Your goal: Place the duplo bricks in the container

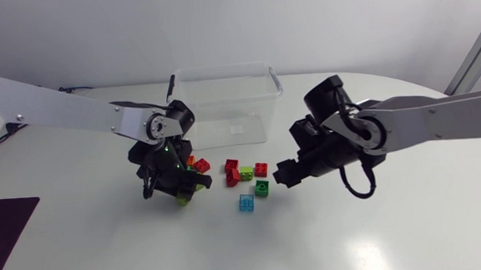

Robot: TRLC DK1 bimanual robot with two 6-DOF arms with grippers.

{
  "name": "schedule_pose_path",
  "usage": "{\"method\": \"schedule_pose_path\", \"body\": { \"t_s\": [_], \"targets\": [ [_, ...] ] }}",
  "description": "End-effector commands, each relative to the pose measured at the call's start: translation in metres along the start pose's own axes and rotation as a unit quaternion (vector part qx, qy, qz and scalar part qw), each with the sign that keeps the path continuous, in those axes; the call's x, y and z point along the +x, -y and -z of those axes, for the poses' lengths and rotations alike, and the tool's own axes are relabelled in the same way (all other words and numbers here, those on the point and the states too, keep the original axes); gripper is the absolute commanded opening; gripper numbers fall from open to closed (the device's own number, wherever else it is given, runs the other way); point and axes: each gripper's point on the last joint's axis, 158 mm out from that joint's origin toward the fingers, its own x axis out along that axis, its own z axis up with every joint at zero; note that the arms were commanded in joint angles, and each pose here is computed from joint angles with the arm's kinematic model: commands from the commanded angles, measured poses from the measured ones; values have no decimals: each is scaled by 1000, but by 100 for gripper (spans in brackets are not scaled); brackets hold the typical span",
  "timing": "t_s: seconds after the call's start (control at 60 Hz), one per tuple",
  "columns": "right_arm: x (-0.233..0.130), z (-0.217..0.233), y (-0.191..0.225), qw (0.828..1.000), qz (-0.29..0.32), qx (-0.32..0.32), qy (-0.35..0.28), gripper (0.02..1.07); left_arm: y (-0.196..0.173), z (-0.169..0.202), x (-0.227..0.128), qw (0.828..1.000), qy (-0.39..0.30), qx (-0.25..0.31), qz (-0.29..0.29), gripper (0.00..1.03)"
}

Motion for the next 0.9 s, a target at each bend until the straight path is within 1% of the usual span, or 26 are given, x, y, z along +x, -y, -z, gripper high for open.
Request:
{"method": "schedule_pose_path", "body": {
  "t_s": [0.0,0.2,0.35,0.417,0.5,0.6,0.7,0.733,0.767,0.883],
  "targets": [
    [14,-3,-2,1000,1,-5,-16,85,-4,-5,-28,1000,29,-6,5,28],
    [36,-1,-8,999,-1,6,-54,90,-4,-33,-103,993,119,5,14,28],
    [50,3,-22,997,-3,5,-78,91,-5,-60,-162,980,197,11,19,28],
    [55,3,-25,996,5,1,-84,91,-4,-71,-180,975,222,13,21,28],
    [60,2,-29,996,13,-5,-91,91,-2,-86,-204,966,259,20,23,28],
    [66,1,-27,995,24,-5,-96,91,3,-113,-233,946,323,23,29,28],
    [73,3,-24,994,38,-8,-107,90,11,-135,-249,934,354,27,35,28],
    [74,5,-23,993,42,-8,-111,87,11,-143,-251,931,362,25,36,28],
    [76,6,-23,992,47,-11,-113,81,12,-151,-252,929,368,23,37,28],
    [79,13,-21,991,51,-14,-119,51,15,-178,-252,918,393,25,40,28]
  ]
}}
